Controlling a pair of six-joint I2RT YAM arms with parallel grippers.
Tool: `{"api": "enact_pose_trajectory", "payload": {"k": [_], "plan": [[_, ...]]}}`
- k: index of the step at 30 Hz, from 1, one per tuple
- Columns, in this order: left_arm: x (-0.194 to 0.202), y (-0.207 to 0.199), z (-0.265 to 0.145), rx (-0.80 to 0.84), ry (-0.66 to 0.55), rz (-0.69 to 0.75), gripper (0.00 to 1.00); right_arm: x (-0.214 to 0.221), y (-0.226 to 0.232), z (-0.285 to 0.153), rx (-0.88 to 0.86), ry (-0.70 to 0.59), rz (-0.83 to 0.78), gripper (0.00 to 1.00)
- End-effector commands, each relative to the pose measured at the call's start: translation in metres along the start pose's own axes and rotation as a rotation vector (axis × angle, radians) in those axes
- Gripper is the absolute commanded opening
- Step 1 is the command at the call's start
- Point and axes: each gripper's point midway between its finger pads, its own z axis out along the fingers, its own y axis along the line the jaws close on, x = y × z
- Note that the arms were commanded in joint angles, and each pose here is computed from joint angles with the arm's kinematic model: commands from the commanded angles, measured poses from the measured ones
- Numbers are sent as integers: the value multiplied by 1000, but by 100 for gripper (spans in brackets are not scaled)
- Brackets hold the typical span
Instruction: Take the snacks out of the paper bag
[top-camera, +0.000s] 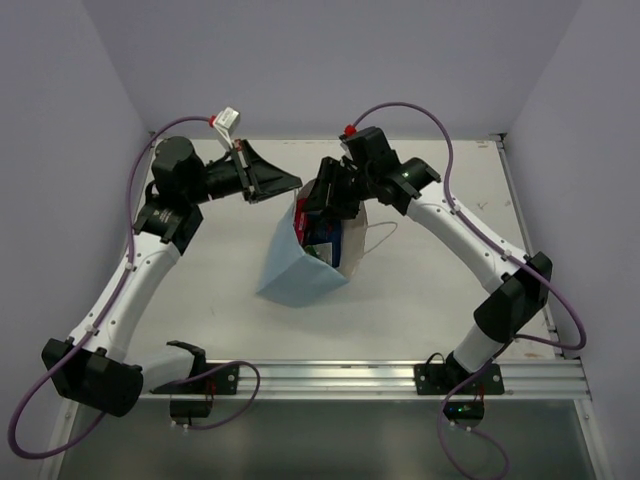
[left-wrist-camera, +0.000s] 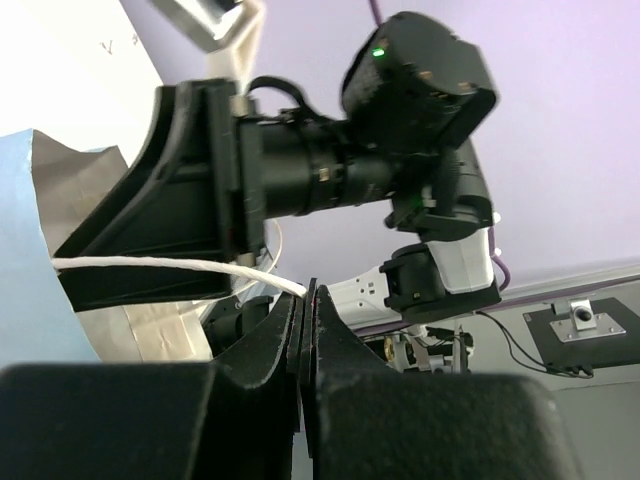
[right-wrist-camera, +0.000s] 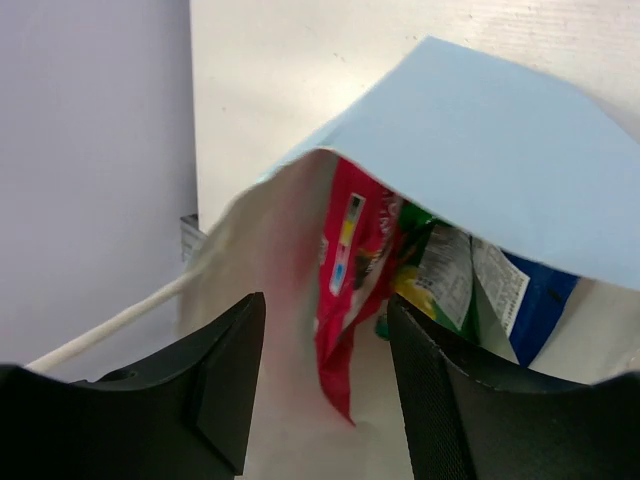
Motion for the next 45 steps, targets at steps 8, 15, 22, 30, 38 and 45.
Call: {"api": "enact_pose_trajectory", "payload": {"k": [8,15,22,30,38,45], "plan": [[-7,-26,1,78,-19,71,0,7,-16,31,-23,-5,-1,53],[-6,-23,1,73,-17,63,0,10,-16,43,-27,17,-6,53],[-5,-18,2,67,-10,57,0,13,-17,58,-32,44,1,53],[-4,-19,1,66,-8,56,0,8,-13,69,-28,42,-24,24],[0,-11,2,56,8,50,0,2,4,53,-41,8,-74,38],[0,-7,4,48,25,52,0,0,12,43,-67,-8,-87,51]]}}
